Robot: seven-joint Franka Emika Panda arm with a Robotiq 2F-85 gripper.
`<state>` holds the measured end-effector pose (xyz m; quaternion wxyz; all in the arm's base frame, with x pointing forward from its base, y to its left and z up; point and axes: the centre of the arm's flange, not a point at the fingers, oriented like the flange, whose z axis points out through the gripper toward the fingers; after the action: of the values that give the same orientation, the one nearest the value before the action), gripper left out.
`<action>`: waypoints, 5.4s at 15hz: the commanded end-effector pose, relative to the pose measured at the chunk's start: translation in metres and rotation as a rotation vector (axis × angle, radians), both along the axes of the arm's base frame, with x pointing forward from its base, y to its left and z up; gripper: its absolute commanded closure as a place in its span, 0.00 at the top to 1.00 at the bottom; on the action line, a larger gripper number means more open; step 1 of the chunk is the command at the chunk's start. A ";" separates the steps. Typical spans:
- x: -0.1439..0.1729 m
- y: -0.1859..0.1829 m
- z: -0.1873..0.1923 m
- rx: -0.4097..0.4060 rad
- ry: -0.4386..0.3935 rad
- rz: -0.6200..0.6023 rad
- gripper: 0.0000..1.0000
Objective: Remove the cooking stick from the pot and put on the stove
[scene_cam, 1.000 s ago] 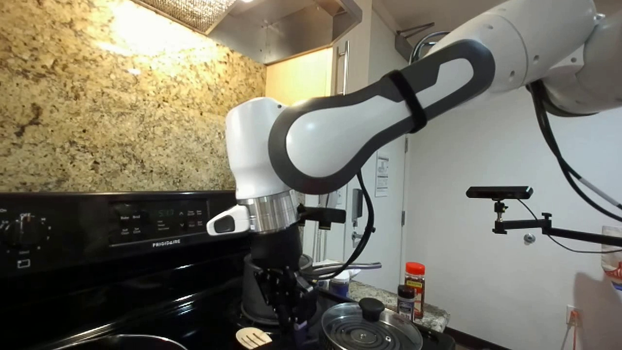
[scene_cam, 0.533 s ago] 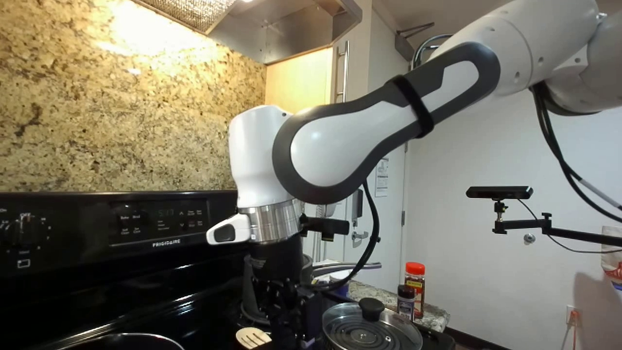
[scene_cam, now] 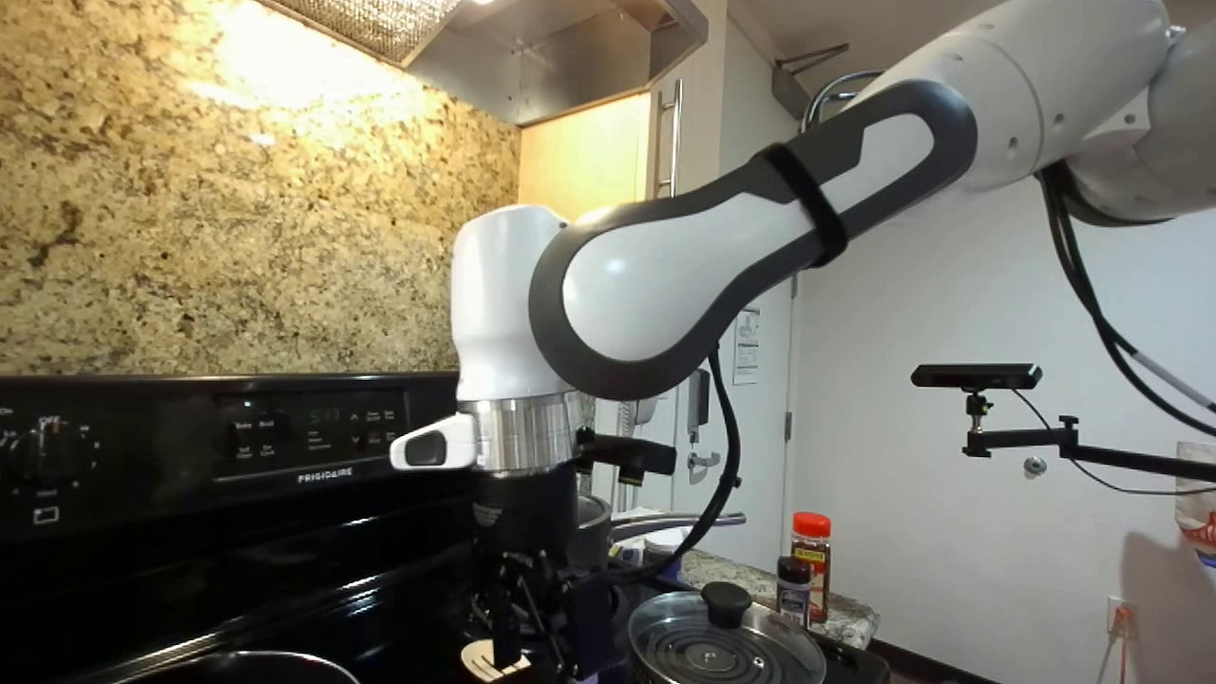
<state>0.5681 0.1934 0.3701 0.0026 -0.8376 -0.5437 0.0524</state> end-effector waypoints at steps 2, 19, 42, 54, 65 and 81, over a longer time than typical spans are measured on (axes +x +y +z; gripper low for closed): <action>-0.001 0.003 -0.011 0.112 -0.104 -0.089 1.00; -0.006 0.005 -0.027 0.147 -0.180 -0.180 0.09; -0.047 0.004 -0.026 0.069 0.052 0.140 0.07; -0.044 0.025 -0.037 0.066 0.121 0.334 0.08; -0.043 0.046 -0.030 0.084 0.094 0.399 0.32; -0.027 0.036 -0.007 0.128 0.046 0.245 1.00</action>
<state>0.5390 0.2290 0.3516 0.0548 -0.7394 -0.6694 0.0471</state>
